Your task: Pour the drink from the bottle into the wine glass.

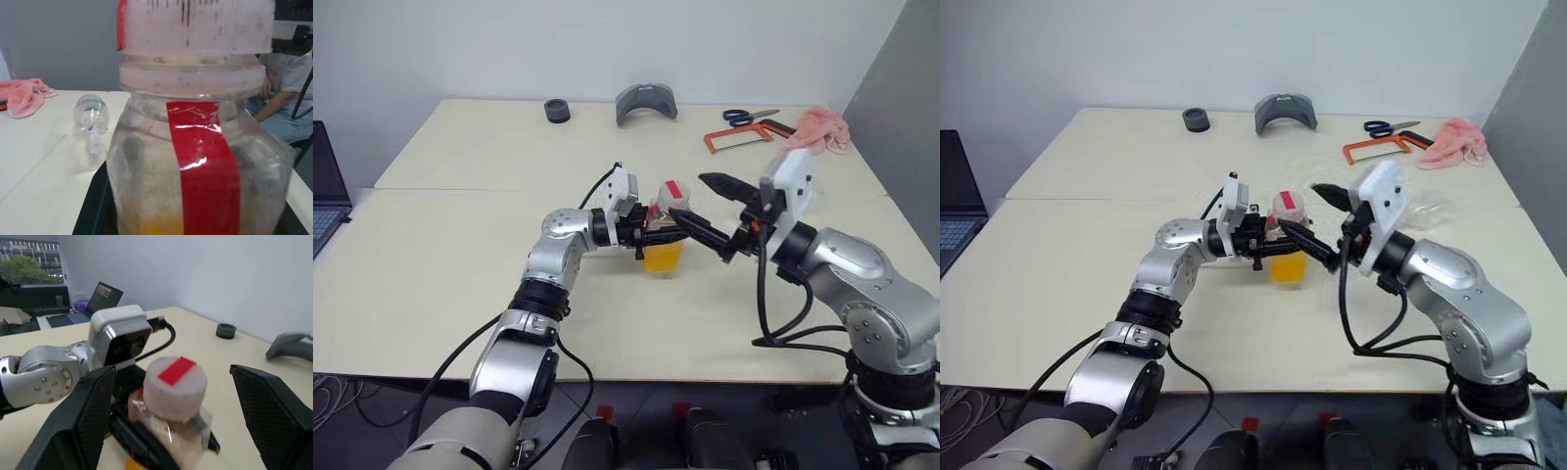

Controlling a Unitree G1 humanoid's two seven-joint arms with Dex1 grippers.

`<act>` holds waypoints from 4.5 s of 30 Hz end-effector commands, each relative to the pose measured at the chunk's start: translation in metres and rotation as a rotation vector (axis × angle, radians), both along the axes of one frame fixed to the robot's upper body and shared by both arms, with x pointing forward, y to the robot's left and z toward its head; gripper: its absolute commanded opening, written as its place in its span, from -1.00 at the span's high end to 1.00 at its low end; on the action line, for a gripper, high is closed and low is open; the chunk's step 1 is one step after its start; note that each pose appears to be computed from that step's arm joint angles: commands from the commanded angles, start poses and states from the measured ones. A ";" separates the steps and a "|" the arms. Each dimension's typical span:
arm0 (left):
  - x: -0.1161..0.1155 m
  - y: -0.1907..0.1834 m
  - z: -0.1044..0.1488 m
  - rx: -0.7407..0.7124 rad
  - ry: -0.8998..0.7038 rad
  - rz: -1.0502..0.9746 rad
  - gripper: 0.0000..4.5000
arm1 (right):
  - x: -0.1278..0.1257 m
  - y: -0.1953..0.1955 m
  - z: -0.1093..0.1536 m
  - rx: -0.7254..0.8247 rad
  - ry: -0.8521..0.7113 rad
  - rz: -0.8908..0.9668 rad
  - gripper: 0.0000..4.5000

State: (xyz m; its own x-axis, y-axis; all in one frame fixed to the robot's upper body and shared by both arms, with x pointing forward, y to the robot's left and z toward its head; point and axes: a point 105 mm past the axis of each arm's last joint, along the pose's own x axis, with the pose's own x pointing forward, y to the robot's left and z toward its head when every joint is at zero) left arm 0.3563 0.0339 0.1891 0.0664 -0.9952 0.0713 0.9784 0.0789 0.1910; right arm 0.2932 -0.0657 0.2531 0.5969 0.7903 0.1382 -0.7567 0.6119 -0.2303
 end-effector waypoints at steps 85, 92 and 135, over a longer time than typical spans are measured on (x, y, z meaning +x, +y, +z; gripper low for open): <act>0.000 0.002 0.017 -0.033 -0.075 0.014 0.30 | -0.013 -0.027 -0.007 -0.059 0.072 0.064 -0.76; -0.001 0.002 0.020 -0.042 -0.078 0.007 0.30 | -0.015 -0.030 -0.006 -0.049 0.076 0.082 -1.00; -0.009 -0.004 0.015 -0.038 -0.077 -0.030 0.30 | 0.015 0.005 0.009 -0.017 0.042 0.110 0.18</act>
State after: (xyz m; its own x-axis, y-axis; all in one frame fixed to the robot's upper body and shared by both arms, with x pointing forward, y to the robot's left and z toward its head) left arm 0.3531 0.0317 0.1902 0.0592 -0.9947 0.0846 0.9756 0.0757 0.2061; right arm 0.3122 -0.0601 0.2472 0.5105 0.8578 0.0598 -0.8494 0.5139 -0.1198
